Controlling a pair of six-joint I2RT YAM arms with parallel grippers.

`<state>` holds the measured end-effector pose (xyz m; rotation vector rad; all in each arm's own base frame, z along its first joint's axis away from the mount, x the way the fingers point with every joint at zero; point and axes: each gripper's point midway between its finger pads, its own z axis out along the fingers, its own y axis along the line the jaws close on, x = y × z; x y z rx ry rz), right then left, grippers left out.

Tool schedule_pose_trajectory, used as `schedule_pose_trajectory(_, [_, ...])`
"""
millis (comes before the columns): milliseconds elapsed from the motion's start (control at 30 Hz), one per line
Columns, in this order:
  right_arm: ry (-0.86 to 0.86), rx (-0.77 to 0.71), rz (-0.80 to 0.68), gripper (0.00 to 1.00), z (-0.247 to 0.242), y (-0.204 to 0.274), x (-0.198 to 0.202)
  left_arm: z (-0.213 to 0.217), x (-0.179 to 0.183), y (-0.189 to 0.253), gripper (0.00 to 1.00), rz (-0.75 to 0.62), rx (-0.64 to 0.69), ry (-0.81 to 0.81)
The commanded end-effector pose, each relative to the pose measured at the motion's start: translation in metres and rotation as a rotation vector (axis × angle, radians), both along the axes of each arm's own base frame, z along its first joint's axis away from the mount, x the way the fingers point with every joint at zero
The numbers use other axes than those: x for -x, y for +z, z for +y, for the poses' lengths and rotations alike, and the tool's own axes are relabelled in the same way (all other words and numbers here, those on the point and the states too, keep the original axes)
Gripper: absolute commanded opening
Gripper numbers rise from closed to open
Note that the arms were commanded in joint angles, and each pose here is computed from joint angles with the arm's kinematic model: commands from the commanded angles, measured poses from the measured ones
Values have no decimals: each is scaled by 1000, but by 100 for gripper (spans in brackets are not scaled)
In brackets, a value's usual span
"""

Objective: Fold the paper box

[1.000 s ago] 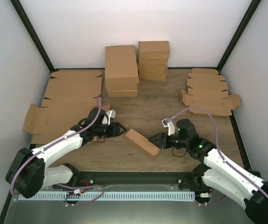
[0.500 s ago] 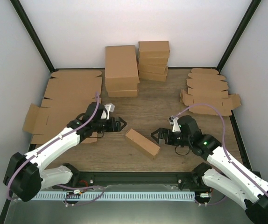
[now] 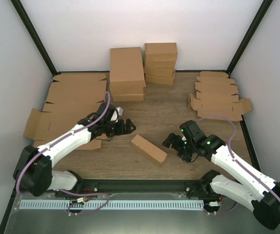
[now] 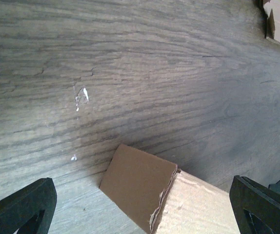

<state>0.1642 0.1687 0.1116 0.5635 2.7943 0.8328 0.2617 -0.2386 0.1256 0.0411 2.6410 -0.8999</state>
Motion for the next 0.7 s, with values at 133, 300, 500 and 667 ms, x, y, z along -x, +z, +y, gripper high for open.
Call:
schedule_pose_trajectory(133, [67, -47, -224, 100, 11, 36, -25, -1, 3, 15, 100, -9, 29, -7])
schedule_pose_trajectory(300, [367, -14, -489, 100, 30, 69, -36, 1, 10, 18, 100, -31, 32, -37])
schedule_pose_trajectory(500, [584, 0, -516, 94, 66, 51, -42, 18, 5, 36, 100, -118, -8, 27])
schedule_pose_trajectory(667, [709, 143, -573, 100, 93, 40, -45, 39, 3, 61, 100, -218, -27, 113])
